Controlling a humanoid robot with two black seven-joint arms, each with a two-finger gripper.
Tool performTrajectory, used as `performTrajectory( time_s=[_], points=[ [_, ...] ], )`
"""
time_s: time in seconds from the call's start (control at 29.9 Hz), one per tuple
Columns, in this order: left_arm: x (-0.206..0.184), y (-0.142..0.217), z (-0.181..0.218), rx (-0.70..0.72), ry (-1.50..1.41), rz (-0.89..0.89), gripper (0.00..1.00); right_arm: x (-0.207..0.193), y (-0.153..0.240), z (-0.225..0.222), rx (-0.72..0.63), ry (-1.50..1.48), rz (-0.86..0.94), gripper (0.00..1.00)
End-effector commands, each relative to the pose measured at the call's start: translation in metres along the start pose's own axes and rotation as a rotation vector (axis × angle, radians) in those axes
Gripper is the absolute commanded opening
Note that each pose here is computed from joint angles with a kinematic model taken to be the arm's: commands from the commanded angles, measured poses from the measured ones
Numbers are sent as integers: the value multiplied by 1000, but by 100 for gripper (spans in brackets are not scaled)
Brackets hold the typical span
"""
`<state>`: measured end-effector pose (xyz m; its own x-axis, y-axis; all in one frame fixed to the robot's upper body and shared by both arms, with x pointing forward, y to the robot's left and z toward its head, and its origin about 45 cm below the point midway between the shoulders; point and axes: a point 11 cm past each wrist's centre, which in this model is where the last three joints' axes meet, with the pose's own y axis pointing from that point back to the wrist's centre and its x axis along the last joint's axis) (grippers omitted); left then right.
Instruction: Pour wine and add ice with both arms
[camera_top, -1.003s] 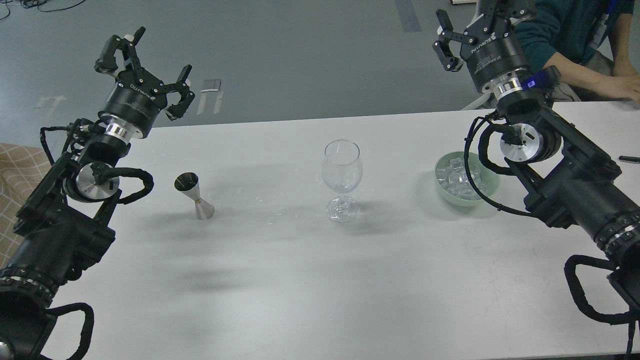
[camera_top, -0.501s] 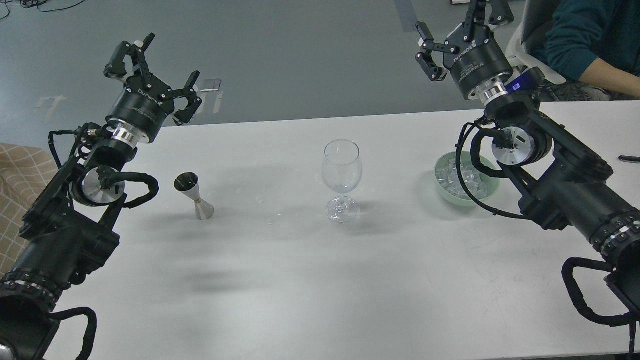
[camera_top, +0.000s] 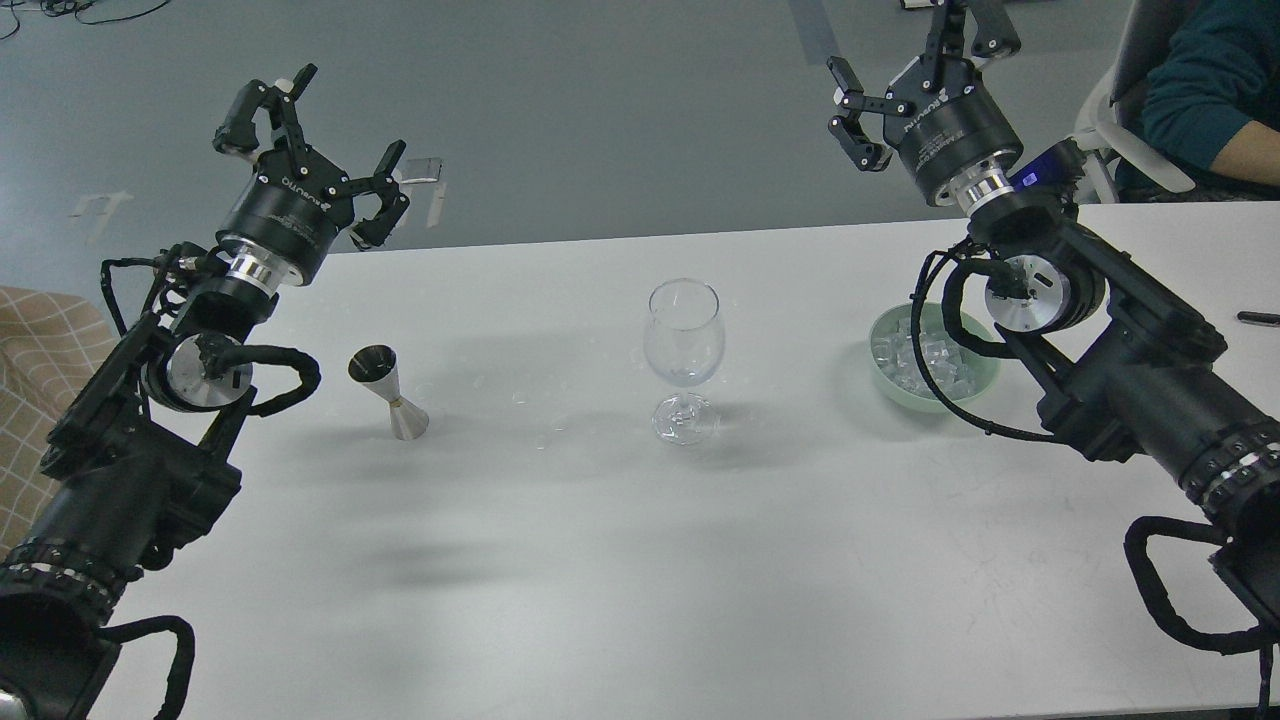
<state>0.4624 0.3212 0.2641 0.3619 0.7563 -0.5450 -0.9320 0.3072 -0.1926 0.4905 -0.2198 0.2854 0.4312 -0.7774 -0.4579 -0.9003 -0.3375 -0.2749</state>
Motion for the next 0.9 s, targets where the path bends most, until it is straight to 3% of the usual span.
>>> performTrajectory(
  time_s=[0.0,0.87],
  points=[
    [-1,1,3,-8,-3,-5,98,1,1,2,-3,-1,3,100],
    [-4,-1,4,-15,-3,-13,98,3,1,1,-2,4,10,100]
  ],
)
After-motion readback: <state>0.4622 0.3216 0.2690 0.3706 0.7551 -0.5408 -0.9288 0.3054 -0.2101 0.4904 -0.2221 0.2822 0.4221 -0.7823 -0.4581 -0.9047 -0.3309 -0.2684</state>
